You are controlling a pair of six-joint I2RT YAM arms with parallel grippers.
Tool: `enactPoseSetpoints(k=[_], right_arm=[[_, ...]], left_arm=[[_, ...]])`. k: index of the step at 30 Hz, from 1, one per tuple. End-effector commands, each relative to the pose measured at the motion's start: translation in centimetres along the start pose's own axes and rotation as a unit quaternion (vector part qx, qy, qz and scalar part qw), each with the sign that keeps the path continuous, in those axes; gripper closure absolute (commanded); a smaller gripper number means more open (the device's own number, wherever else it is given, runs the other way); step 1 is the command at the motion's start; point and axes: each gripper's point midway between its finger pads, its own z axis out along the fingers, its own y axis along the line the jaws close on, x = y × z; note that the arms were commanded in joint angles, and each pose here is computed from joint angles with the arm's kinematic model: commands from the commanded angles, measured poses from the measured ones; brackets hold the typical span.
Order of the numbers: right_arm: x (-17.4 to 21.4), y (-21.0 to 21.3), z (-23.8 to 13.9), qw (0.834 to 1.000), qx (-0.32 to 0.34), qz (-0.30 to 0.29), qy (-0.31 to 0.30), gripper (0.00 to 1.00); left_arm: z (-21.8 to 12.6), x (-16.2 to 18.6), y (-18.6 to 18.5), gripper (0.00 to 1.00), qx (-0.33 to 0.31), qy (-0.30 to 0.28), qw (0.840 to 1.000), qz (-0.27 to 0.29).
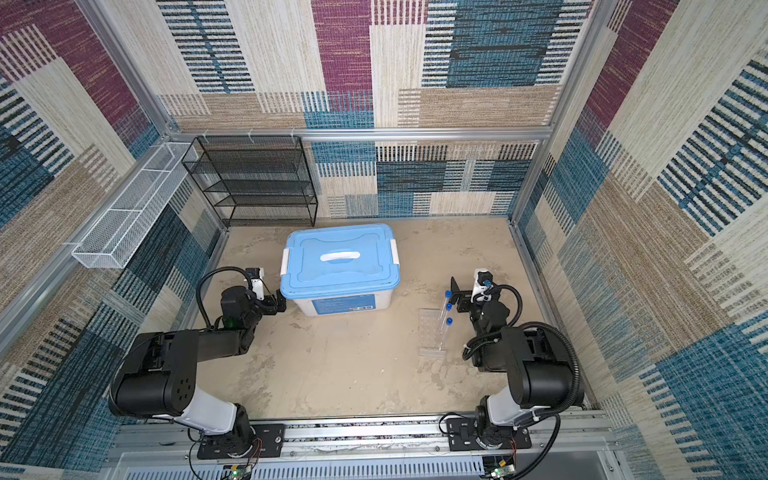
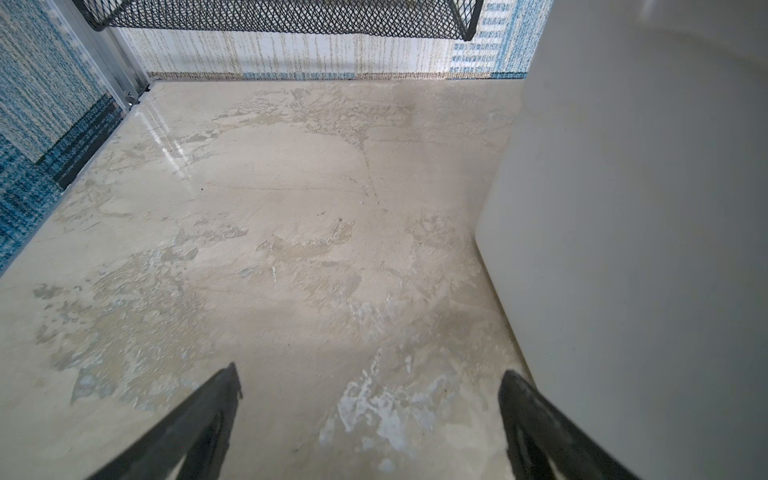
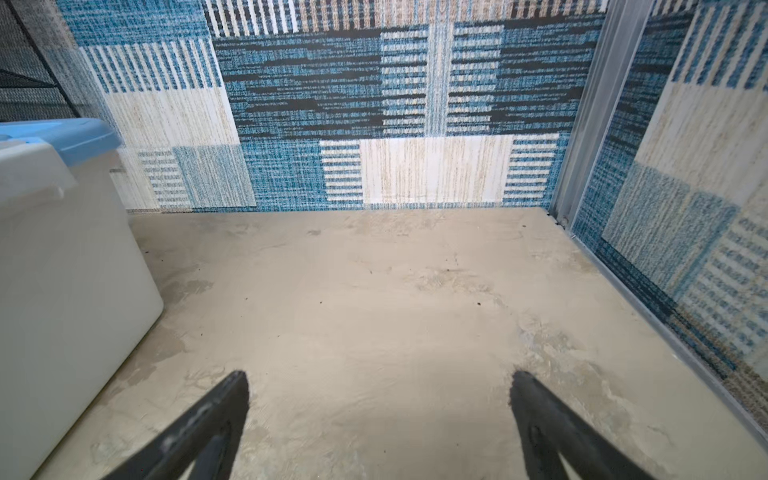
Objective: Organize the chemistry lab equipment
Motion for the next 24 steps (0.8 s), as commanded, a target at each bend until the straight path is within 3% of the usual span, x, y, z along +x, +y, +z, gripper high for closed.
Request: enactPoseSetpoints(k=[1,22,24], right_arm=[[-0.6,-0.1,0.1,1.000,0.003,-0.005,-0.010,0.01],[-0.5,0.0,0.2,1.000,0.000,-0.006,-0.009,0.01],[-1.8,0.0,0.3,1.000,0.002,-0.007,-0.012,0.01]], left_arm=[[-0.1,-1.0,-0.1,0.01,0.002,-0.019,1.000,0.002],[0.0,-1.0,-0.1,0.01,0.002,-0.020,1.000,0.002],[0.0,-1.0,-0.1,0.01,0.002,-0.019,1.000,0.003]])
